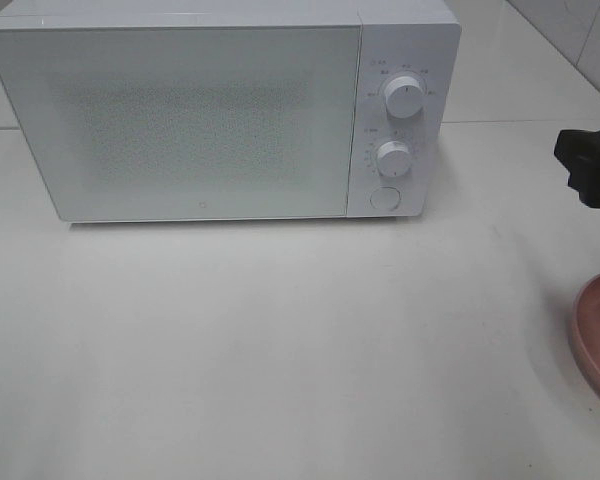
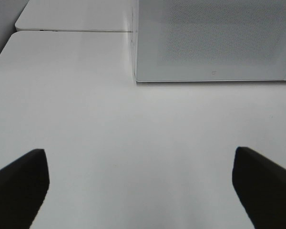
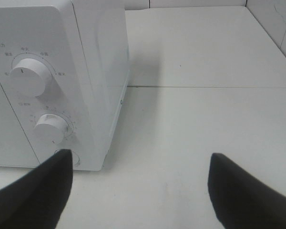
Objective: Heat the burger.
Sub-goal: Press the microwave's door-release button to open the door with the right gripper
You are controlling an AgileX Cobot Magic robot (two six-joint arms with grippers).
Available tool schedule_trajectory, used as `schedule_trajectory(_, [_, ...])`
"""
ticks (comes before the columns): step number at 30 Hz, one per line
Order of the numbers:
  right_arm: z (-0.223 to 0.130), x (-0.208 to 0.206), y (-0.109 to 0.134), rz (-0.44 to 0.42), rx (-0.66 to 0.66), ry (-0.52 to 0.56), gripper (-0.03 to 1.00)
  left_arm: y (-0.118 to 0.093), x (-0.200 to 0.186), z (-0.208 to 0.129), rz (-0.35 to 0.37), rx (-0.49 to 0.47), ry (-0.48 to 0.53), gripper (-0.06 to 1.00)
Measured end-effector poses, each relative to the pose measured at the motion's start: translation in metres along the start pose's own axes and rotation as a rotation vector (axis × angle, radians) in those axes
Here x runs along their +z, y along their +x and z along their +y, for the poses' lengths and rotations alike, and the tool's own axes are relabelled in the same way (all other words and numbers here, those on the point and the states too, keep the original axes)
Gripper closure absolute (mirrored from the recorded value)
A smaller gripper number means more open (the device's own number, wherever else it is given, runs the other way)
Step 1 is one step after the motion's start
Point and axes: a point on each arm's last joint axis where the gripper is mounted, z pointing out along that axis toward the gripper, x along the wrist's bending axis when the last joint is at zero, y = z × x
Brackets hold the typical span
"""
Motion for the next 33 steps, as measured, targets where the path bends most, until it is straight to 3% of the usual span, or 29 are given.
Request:
schedule_trajectory(8, [-0.018,0.007,-0.001,0.005,0.028,-0.08,0.23,0.0,0.0,0.0,0.0,0.0,0.0,-0.04])
schedule_trajectory(16, [-0.031,0.021,0.0,0.007,0.039,-0.052,0.23,0.0,0.0,0.0,0.0,0.0,0.0,-0.04])
schedule_trajectory(21, [-0.045,0.029,0.017,0.046,0.003,0.004,0.23,0.0,0.0,0.0,0.0,0.0,0.0,-0.04])
schedule_trajectory(28, [-0.059,0.032,0.04,-0.042,-0.041,0.022,0.23,0.0,0.0,0.0,0.0,0.0,0.0,-0.04])
schedule_trajectory(33, [-0.063,0.028,0.057,-0.051,-0.079,-0.009,0.23,0.0,0.0,0.0,0.0,0.0,0.0,-0.04])
